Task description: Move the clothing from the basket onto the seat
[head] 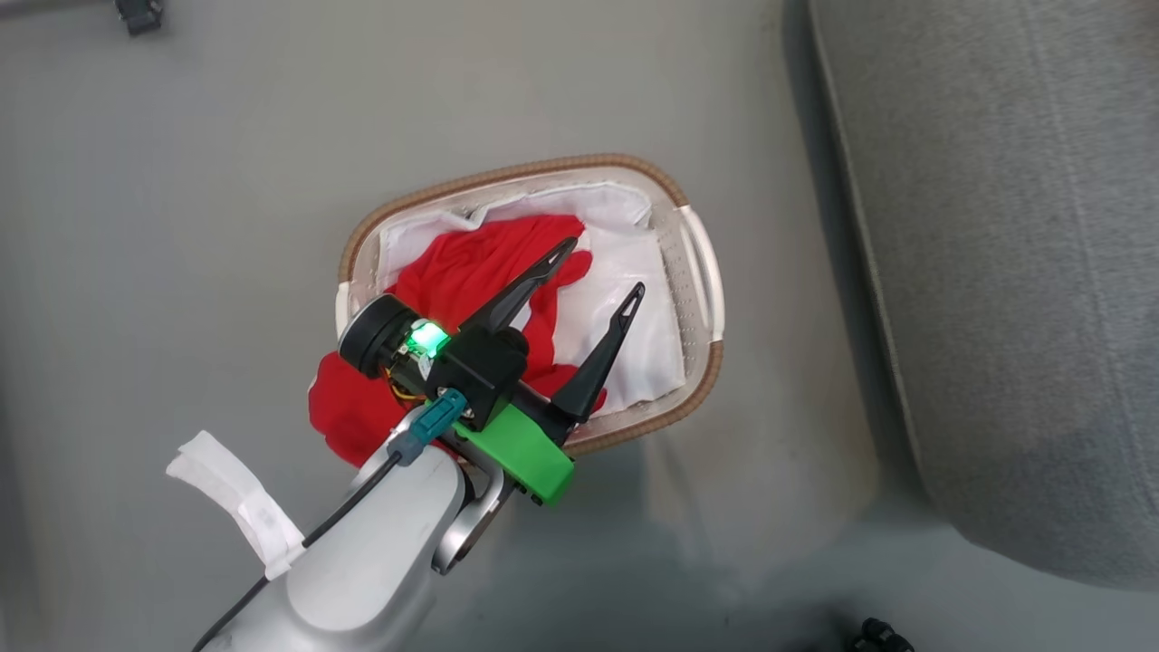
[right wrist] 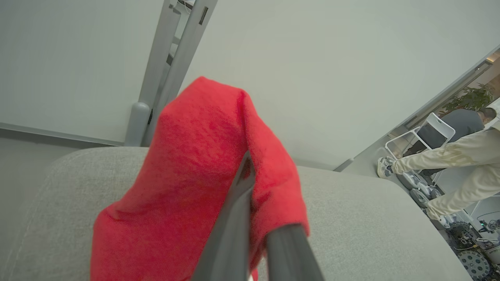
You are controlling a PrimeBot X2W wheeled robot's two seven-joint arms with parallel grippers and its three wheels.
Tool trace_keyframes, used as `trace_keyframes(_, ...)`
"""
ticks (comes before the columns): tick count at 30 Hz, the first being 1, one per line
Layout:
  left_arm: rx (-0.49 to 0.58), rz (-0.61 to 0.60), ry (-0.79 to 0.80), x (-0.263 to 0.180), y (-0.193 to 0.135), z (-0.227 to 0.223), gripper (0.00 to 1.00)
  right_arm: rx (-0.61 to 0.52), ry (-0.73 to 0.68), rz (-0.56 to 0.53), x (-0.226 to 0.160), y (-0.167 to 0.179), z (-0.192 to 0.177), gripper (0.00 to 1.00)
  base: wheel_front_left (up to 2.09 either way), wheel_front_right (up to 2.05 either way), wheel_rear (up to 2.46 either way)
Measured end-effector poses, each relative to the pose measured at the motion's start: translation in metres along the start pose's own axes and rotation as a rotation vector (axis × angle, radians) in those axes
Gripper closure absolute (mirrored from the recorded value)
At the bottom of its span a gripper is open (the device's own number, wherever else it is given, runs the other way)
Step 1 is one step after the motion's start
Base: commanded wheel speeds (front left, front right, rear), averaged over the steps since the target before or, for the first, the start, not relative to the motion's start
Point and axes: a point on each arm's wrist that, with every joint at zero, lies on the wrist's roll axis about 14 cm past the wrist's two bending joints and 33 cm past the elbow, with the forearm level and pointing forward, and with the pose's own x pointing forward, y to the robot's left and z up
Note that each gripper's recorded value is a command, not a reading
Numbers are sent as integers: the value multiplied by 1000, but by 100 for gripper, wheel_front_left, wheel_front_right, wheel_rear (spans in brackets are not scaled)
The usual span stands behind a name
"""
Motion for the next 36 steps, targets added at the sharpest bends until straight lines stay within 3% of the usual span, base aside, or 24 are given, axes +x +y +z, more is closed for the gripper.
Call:
trace_keyframes(1, -9, 21, 16, -3, 8, -8, 0, 15, 80, 42, -3, 26, -37, 100, 0, 0, 0)
trace_keyframes(2, -12, 30, 24, -5, 12, -12, 0, 20, 109, 59, -4, 38, -52, 100, 0, 0, 0)
trace_keyframes(7, -31, 66, 53, -9, 26, -28, 0, 56, 178, 104, -11, 74, -95, 100, 0, 0, 0)
trace_keyframes(8, -31, 67, 59, -9, 27, -30, 0, 66, 186, 110, -12, 80, -100, 95, 0, 0, 0)
trace_keyframes(11, -33, 59, 63, -7, 26, -33, 0, 95, 193, 97, -18, 82, -107, 60, 0, 0, 0)
trace_keyframes(12, -32, 56, 62, -5, 25, -33, 0, 97, 196, 92, -20, 80, -109, 25, 0, 0, 0)
trace_keyframes(13, -31, 53, 61, -5, 25, -32, 0, 100, 198, 88, -23, 78, -110, 0, 0, 0, 0)
trace_keyframes(26, -17, 115, -17, -6, 32, 3, 0, 154, 131, 80, -70, 71, -91, 0, 0, 0, 0)
trace_keyframes(36, -18, 257, -127, -38, 43, 50, 0, 210, -17, 101, -101, 68, -30, 0, 0, 0, 0)
